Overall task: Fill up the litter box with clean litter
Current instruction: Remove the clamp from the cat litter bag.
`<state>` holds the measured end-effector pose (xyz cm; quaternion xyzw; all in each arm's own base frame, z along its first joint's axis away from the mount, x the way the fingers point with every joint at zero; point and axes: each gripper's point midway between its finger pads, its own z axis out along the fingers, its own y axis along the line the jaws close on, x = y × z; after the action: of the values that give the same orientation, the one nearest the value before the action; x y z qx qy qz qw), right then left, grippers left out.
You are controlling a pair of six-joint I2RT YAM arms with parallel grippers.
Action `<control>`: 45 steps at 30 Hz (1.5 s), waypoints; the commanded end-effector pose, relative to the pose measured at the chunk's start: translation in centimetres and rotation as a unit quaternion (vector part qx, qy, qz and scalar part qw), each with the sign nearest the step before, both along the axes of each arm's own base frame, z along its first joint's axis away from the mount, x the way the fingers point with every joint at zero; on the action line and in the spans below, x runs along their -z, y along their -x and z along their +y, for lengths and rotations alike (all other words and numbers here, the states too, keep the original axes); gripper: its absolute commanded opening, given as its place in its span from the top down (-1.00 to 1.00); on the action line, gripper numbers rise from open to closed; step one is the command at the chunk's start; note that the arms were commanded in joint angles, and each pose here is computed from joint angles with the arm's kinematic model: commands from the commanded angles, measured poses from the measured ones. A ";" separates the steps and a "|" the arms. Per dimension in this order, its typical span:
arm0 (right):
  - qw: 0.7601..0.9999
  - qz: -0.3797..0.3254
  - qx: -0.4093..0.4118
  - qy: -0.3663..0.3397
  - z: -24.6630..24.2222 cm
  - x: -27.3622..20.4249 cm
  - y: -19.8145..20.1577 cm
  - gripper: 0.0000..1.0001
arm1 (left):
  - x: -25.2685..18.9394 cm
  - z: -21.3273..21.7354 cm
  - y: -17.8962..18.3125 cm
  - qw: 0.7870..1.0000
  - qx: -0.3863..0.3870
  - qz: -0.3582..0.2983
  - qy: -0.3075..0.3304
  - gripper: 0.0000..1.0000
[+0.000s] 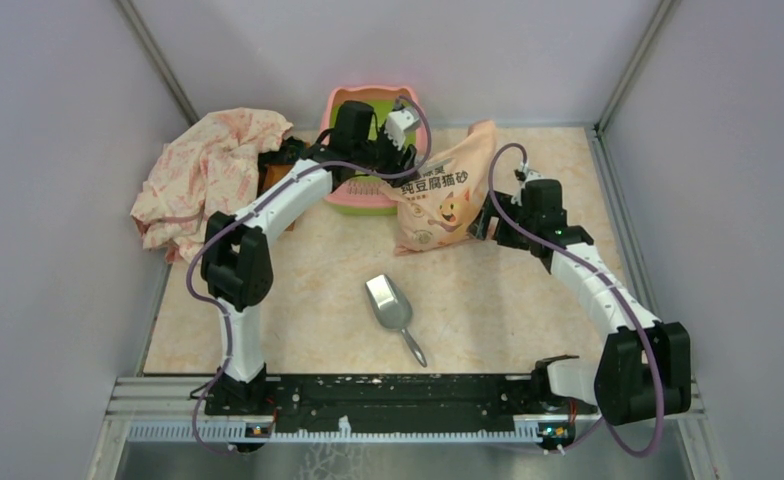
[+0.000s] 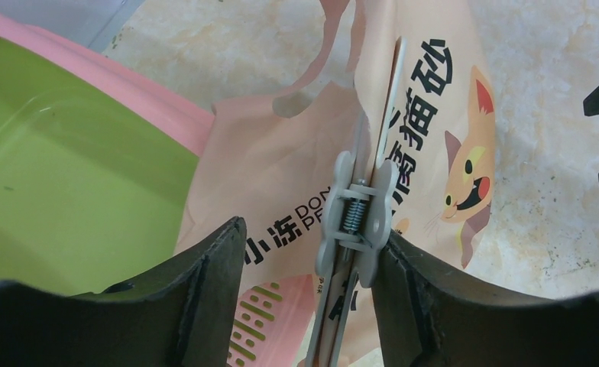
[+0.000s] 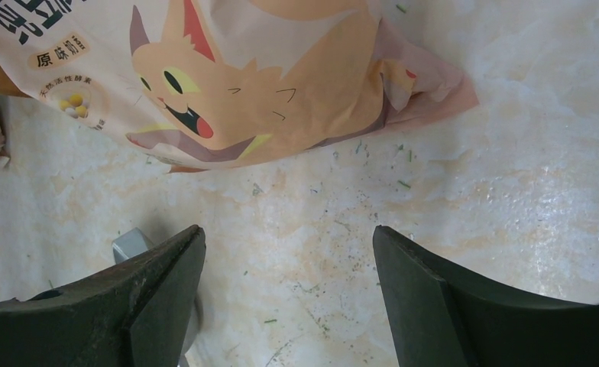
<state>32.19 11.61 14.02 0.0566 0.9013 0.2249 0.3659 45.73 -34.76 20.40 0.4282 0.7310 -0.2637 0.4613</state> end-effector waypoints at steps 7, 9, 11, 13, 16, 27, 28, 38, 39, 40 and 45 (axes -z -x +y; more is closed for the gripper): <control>1.000 -0.018 -0.008 -0.014 0.6 -0.5 -0.6 -0.60 | -5.5 -0.7 1.2 0.998 0.031 -0.022 0.053 -0.28; 1.000 -0.018 -0.008 -0.014 0.6 -0.5 -0.6 -0.59 | -6.0 -0.8 1.3 0.997 0.035 -0.023 0.059 -0.27; 1.000 -0.017 -0.009 -0.014 0.7 -0.4 -0.6 -0.59 | -6.4 -0.9 1.5 0.997 0.038 -0.024 0.063 -0.25; 1.000 -0.016 -0.009 -0.014 0.7 -0.3 -0.5 -0.59 | -6.7 -0.9 1.6 0.997 0.039 -0.026 0.065 -0.21; 1.000 -0.015 -0.011 -0.014 0.7 -0.2 -0.6 -0.58 | -6.7 -0.9 1.5 0.997 0.041 -0.024 0.065 0.00; 1.000 -0.012 -0.015 -0.012 0.8 0.0 -0.6 -0.56 | -6.2 -1.1 2.1 0.996 0.055 -0.005 0.064 0.35; 1.000 -0.012 -0.015 -0.012 0.7 0.1 -0.6 -0.56 | -6.1 -1.1 2.1 0.996 0.055 -0.005 0.063 0.36; 1.000 -0.006 -0.019 -0.012 0.9 0.6 -0.6 -0.56 | -5.1 -1.0 2.2 0.997 0.053 0.007 0.056 -0.34; 1.000 -0.005 -0.020 -0.013 0.9 0.7 -0.6 -0.56 | -5.1 -1.0 2.2 0.997 0.053 0.007 0.056 -0.34; 1.000 -0.004 -0.021 -0.013 1.0 0.8 -0.6 -0.56 | -5.0 -1.0 2.2 0.997 0.054 0.007 0.055 -0.34; 1.000 -0.002 -0.020 -0.013 0.9 1.1 -0.6 -0.56 | -4.9 -1.1 2.0 0.997 0.057 0.008 0.055 -0.09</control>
<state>32.20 12.15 12.71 0.0535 0.9058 0.2355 0.3481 43.79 -35.67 23.74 0.4319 0.7085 -0.3262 0.4529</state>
